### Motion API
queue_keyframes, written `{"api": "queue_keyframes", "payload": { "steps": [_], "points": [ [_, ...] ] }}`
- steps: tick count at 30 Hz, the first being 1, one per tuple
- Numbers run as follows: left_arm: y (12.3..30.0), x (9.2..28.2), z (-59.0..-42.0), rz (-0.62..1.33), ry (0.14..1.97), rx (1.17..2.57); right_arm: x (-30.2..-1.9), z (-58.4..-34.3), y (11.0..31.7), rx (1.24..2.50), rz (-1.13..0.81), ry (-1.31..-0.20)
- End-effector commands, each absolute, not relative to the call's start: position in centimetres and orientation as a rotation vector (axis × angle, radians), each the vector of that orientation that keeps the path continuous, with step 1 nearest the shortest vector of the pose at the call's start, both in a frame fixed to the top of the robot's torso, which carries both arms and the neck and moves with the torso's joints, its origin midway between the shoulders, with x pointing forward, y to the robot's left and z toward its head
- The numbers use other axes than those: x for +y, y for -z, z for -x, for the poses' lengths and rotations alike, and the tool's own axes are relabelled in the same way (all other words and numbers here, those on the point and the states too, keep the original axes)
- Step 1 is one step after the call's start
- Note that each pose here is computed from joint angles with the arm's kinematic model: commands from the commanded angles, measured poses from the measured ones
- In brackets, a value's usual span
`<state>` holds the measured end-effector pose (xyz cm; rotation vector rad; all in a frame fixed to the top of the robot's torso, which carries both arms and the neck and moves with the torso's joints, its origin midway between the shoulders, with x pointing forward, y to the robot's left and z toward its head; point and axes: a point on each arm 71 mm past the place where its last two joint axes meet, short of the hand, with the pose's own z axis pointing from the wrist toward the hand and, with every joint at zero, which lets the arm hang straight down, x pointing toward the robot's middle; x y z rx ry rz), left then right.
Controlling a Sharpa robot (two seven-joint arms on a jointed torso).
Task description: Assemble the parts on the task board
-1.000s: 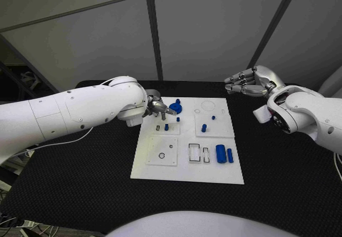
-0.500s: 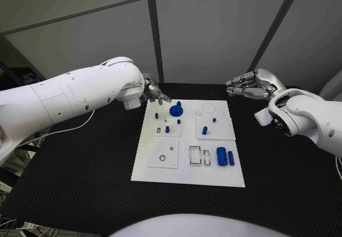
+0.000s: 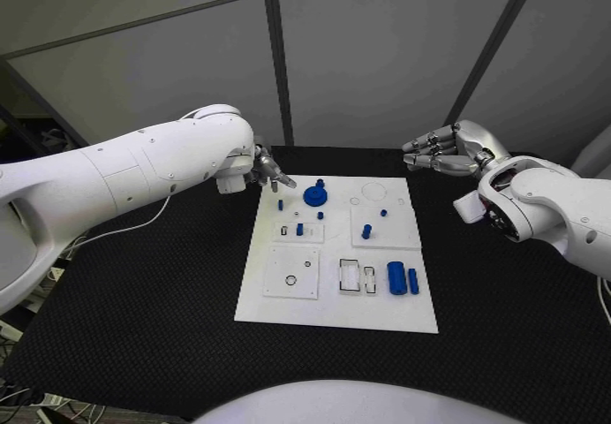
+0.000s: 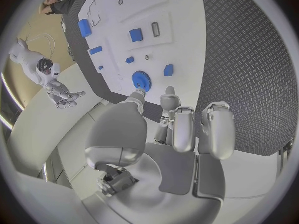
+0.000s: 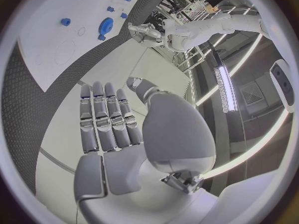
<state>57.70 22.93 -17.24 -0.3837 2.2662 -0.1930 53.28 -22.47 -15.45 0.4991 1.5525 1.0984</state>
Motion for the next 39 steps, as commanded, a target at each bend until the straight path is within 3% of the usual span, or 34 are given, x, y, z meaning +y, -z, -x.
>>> {"api": "queue_keyframes", "payload": {
  "steps": [1, 12, 39],
  "points": [
    [17.7, 23.2, -57.8, 0.339, 0.157, 2.296, -22.3, -53.3, 15.3, 1.545, -0.485, -1.106],
    [18.7, 23.9, -58.1, 0.358, 0.128, 2.308, -22.2, -53.3, 15.3, 1.545, -0.483, -1.108],
    [19.7, 22.8, -57.7, 0.325, 0.152, 2.367, -21.9, -53.4, 15.3, 1.551, -0.480, -1.112]
  ]
}}
